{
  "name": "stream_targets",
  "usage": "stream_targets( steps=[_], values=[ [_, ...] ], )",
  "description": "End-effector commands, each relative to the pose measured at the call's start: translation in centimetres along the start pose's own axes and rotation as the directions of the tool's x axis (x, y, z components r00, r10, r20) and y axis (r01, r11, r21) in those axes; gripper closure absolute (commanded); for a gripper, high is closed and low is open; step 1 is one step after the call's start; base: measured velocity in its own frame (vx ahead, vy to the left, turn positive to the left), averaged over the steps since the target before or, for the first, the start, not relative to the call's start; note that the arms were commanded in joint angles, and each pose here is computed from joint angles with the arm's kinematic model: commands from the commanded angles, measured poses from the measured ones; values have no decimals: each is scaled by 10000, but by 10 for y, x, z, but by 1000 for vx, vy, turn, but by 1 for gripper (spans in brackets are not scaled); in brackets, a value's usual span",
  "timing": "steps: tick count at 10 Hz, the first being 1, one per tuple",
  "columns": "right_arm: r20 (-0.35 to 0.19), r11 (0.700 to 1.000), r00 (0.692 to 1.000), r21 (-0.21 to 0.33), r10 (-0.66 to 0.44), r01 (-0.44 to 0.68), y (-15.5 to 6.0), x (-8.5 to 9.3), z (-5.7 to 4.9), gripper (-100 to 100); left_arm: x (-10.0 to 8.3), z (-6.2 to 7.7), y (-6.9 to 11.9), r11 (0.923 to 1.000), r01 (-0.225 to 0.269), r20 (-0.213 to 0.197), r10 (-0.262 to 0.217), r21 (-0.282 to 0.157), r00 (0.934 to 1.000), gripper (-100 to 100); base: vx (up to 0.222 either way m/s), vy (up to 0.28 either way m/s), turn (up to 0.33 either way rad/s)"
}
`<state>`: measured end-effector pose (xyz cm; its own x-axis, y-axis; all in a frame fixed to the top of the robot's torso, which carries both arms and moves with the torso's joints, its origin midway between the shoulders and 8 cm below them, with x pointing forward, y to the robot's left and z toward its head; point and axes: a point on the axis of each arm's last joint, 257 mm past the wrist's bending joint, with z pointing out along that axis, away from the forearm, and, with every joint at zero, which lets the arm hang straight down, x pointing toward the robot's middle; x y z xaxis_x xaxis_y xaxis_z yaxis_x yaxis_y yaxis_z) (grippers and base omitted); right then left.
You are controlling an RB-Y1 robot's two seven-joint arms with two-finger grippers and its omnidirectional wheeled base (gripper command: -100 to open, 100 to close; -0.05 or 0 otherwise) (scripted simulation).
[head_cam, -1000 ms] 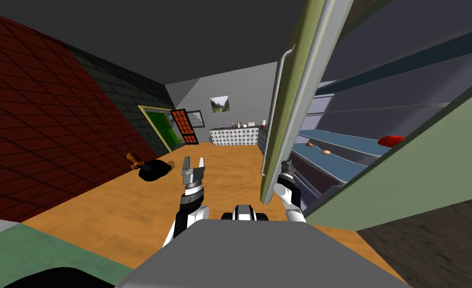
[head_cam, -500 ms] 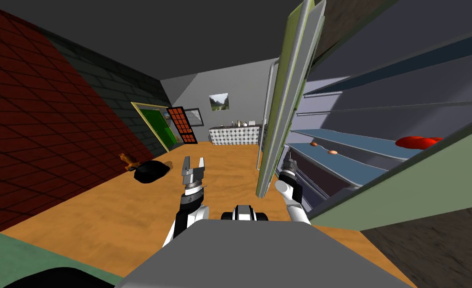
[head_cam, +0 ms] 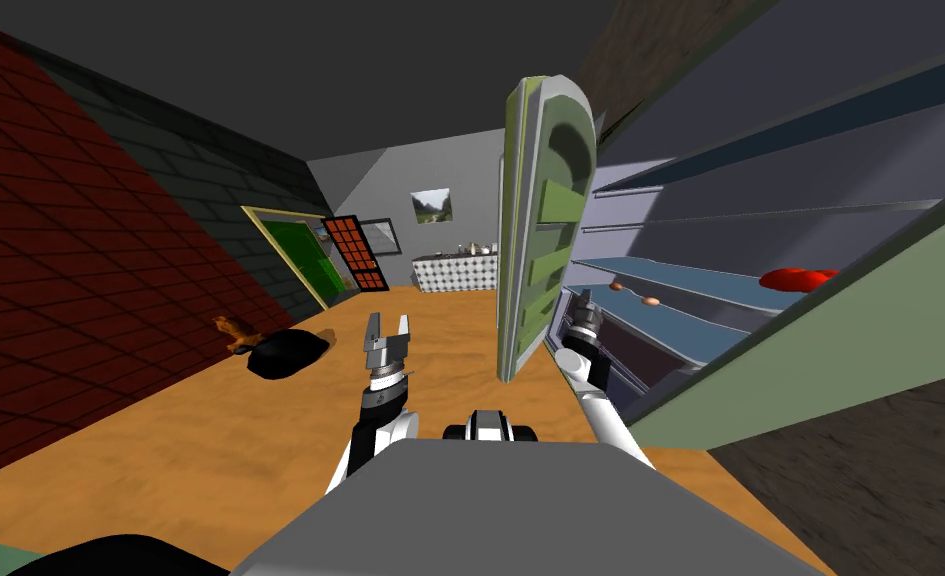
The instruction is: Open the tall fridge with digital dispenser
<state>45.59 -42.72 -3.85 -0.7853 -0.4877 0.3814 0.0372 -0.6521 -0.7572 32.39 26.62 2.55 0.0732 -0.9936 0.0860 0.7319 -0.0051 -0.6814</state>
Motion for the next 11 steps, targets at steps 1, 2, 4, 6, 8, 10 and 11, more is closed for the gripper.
stream_targets(
  steps=[1, 2, 4, 6, 8, 10, 11],
  values=[
    [-537, 9981, 9969, 252, 567, -554, -21, 14, 18, -100, 0, 0, 0, 10000, 1, 0, -1, 1, 10000, 0, 39, -6, -103],
    [-528, 9979, 9966, 192, 632, -623, -19, 14, 18, -100, 0, 0, 0, 10000, 0, 0, 0, 0, 10000, 0, 30, -9, -48],
    [-827, 9937, 9904, 287, 1106, -1085, -34, 20, 28, -100, 0, 0, 0, 10000, 0, 0, 0, 0, 10000, 0, 30, -11, -83],
    [-1104, 9864, 9804, 348, 1633, -1603, -49, 25, 36, -100, 0, 0, 0, 10000, 0, 0, 0, 0, 10000, 0, 41, -6, -91],
    [-1348, 9755, 9662, 375, 2198, -2167, -63, 30, 44, -100, 0, 0, 0, 10000, 0, 0, 0, 0, 10000, 0, 33, -10, -93],
    [-1551, 9604, 9478, 366, 2786, -2763, -77, 33, 51, -100, 0, 0, 0, 10000, 0, 0, 0, 0, 10000, 0, 45, -7, -97],
    [-1768, 9468, 9302, 506, 3218, -3179, -96, 38, 57, -100, 0, 0, 0, 10000, 1, 0, -1, 1, 10000, 0, 39, -6, -145]
  ],
)
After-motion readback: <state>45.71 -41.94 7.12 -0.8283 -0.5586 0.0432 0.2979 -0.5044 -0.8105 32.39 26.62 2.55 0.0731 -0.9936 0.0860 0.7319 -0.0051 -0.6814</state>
